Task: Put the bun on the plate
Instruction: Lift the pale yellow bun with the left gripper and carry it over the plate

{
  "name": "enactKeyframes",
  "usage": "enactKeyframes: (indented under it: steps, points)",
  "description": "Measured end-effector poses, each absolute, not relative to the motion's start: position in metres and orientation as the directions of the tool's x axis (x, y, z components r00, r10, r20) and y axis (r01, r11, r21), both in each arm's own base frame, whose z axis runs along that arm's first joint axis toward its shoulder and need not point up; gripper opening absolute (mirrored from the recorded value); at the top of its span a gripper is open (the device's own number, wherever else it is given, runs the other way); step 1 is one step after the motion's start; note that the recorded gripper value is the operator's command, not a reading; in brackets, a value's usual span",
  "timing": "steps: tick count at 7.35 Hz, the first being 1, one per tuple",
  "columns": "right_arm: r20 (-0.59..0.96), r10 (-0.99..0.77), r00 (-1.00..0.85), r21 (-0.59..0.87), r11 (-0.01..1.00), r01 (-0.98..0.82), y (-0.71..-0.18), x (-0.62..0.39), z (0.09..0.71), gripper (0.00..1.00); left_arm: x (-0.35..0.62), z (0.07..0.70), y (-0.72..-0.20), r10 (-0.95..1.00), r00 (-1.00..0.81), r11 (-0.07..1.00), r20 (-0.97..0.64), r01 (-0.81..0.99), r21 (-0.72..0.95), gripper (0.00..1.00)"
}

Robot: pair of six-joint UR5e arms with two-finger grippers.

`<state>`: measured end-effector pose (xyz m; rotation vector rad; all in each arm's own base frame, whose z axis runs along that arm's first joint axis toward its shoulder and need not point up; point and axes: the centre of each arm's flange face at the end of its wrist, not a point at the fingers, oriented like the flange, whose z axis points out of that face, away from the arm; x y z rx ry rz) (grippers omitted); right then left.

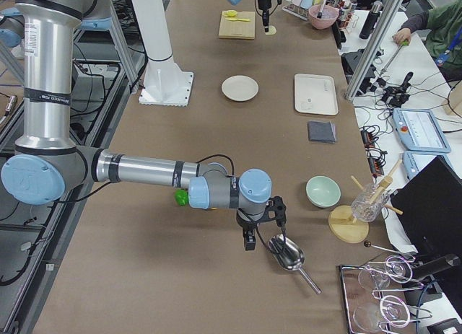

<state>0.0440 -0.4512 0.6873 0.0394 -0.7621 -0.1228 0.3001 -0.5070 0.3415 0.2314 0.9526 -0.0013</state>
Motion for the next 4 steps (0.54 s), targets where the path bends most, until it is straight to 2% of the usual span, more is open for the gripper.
enactKeyframes:
  steps: [2,4]
  points:
    - [0.719,-0.079,0.69,0.061,0.997,0.051,-0.465,0.061,0.665,1.0,0.368,0.266,-0.486,0.039,0.584,0.983,-0.811,0.123,0.136,0.34]
    - [0.726,-0.054,0.686,0.046,0.998,0.031,-0.49,0.069,0.629,1.0,0.446,0.235,-0.434,0.015,0.599,0.984,-0.801,0.132,0.117,0.35]
